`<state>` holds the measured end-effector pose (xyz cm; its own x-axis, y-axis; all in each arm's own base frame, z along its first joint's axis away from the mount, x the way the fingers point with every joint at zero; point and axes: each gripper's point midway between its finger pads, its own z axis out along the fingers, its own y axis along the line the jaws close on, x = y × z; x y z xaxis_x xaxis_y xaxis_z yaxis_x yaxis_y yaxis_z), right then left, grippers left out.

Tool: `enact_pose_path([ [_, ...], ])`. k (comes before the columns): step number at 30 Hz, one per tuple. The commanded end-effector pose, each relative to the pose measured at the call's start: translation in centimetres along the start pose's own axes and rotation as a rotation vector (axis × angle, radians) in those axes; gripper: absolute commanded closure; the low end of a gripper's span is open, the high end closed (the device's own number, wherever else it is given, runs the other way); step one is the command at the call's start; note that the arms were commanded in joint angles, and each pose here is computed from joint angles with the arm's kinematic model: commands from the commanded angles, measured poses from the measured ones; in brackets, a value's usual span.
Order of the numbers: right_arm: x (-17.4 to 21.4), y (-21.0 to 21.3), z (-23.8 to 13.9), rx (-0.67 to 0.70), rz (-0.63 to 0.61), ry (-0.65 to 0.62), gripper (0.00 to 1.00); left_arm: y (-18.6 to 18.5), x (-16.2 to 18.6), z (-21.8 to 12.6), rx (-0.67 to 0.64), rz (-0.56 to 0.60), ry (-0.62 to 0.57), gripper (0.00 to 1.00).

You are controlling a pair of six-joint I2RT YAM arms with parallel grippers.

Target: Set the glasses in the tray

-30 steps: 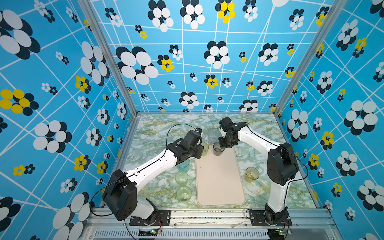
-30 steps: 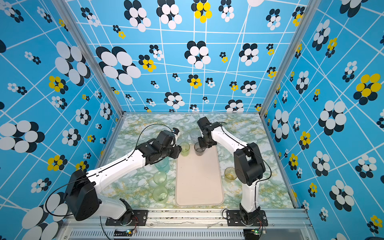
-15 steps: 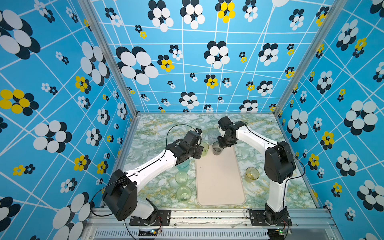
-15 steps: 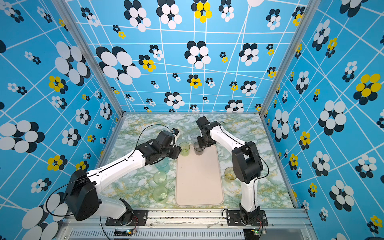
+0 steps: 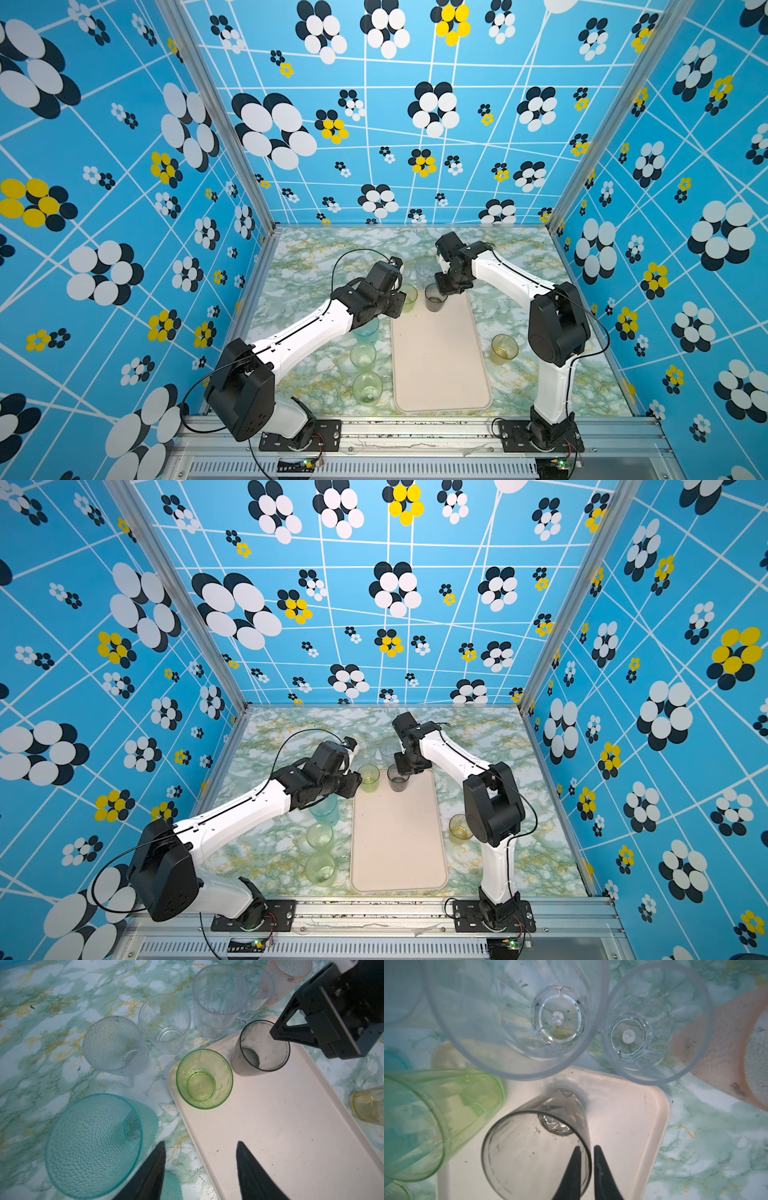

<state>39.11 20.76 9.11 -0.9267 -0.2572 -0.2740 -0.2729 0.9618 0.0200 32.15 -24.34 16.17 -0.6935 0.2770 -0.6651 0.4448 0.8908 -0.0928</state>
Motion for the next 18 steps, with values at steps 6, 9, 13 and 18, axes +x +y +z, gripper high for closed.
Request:
enact_pose_path([
  [6,-0.5,0.3,-1.4,-0.011,0.004,-0.033,0.76,0.2,-0.3,-0.8,0.005,-0.006,-0.03,0.44],
  [9,-0.7,0.5,-2.5,-0.03,0.009,-0.071,0.72,0.1,-0.6,-1.1,0.008,-0.014,-0.043,0.45],
  [13,0.0,-0.2,-4.5,-0.034,0.022,-0.115,0.69,-0.3,-0.8,-1.5,0.016,-0.003,-0.043,0.46],
  [18,1.1,-3.1,-7.9,-0.027,0.087,-0.188,0.65,-2.3,-1.1,-1.6,0.036,0.047,-0.031,0.49],
])
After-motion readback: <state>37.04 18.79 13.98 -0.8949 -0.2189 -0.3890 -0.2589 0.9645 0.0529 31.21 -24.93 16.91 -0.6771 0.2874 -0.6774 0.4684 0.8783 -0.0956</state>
